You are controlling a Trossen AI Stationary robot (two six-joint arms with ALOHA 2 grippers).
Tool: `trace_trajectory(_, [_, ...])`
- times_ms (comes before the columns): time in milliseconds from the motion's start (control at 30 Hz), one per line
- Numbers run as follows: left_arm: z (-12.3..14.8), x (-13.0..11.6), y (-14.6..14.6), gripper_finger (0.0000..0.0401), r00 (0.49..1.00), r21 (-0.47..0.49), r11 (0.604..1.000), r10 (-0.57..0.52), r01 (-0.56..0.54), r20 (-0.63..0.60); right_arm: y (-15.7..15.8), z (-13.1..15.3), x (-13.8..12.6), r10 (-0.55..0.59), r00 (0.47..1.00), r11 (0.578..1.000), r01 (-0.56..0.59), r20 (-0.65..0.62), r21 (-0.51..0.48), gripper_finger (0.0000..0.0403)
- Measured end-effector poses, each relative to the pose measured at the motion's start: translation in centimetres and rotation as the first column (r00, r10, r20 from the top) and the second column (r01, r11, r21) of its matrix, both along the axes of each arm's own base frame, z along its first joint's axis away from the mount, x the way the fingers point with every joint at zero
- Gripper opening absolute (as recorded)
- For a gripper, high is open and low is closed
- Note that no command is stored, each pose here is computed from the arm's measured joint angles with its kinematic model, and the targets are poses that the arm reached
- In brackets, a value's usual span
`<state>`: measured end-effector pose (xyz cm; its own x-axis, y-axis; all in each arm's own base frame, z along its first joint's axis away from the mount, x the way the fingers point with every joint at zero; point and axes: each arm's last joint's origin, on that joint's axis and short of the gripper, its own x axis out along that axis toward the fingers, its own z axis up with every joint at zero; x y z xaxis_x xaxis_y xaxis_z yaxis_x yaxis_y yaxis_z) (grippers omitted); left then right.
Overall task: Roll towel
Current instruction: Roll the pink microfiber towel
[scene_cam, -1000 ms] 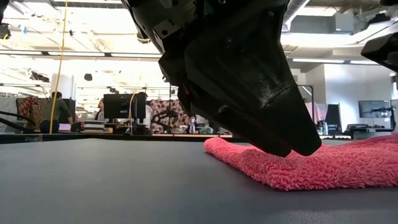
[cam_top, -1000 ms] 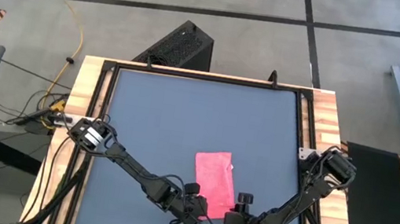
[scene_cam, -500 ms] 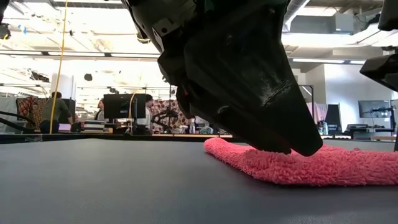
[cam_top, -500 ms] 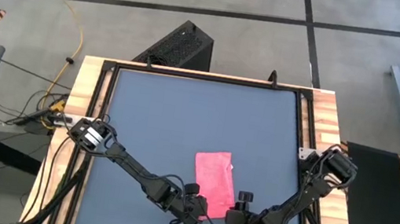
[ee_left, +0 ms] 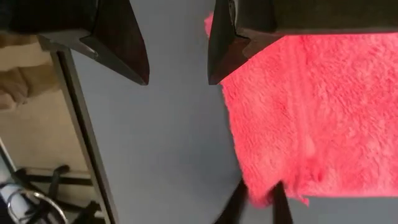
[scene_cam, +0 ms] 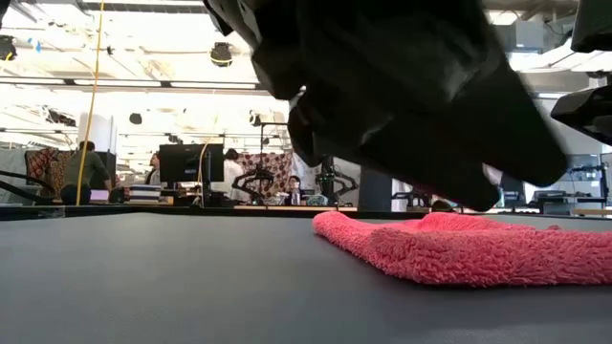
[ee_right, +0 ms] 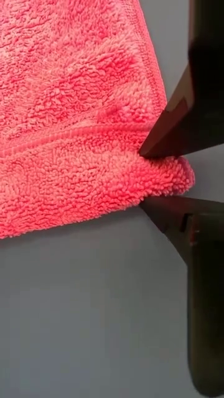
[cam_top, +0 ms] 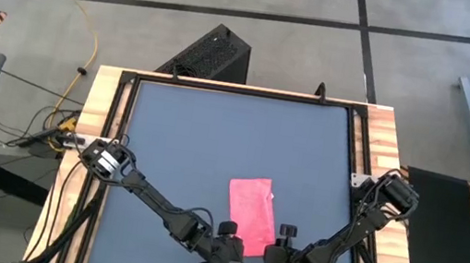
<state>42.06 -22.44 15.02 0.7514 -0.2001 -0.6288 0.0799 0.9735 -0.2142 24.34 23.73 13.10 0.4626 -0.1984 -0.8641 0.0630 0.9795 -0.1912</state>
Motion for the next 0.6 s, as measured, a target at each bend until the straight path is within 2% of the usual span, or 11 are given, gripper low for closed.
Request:
trace_trajectory(167, [0.1, 0.0, 0.1, 0.0154, 0.999, 0.005, 1.0, -0.013, 0.013, -0.032, 0.0, 0.0, 0.0, 0.001, 1.0, 1.0, -0.001, -0.001, -0.002, 0.0124])
trace_trajectory(233, [-0.3, -0.3, 0.5, 0.0154, 0.996, 0.021, 1.0, 0.011, -0.009, -0.089, 0.0, -0.1, 0.0, 0.002, 1.0, 1.0, -0.002, -0.001, -0.003, 0.0124])
trace_trajectory(333, [-1.1, -1.0, 1.1, 0.0153, 0.978, 0.076, 0.995, 0.072, -0.058, -0.196, 0.0, -0.1, 0.0, 0.002, 1.0, 1.0, -0.002, -0.001, -0.003, 0.0124])
trace_trajectory(400, [-1.4, -1.4, 1.3, 0.0153, 0.97, 0.116, 0.992, 0.078, -0.052, -0.23, 0.0, -0.1, -0.1, 0.002, 1.0, 1.0, -0.002, -0.002, -0.004, 0.0125])
trace_trajectory(600, [-1.1, -1.9, 0.5, 0.0153, 0.974, 0.224, 0.974, 0.029, 0.022, -0.224, 0.0, -0.1, -0.1, 0.001, 1.0, 1.0, -0.001, -0.003, -0.005, 0.0125])
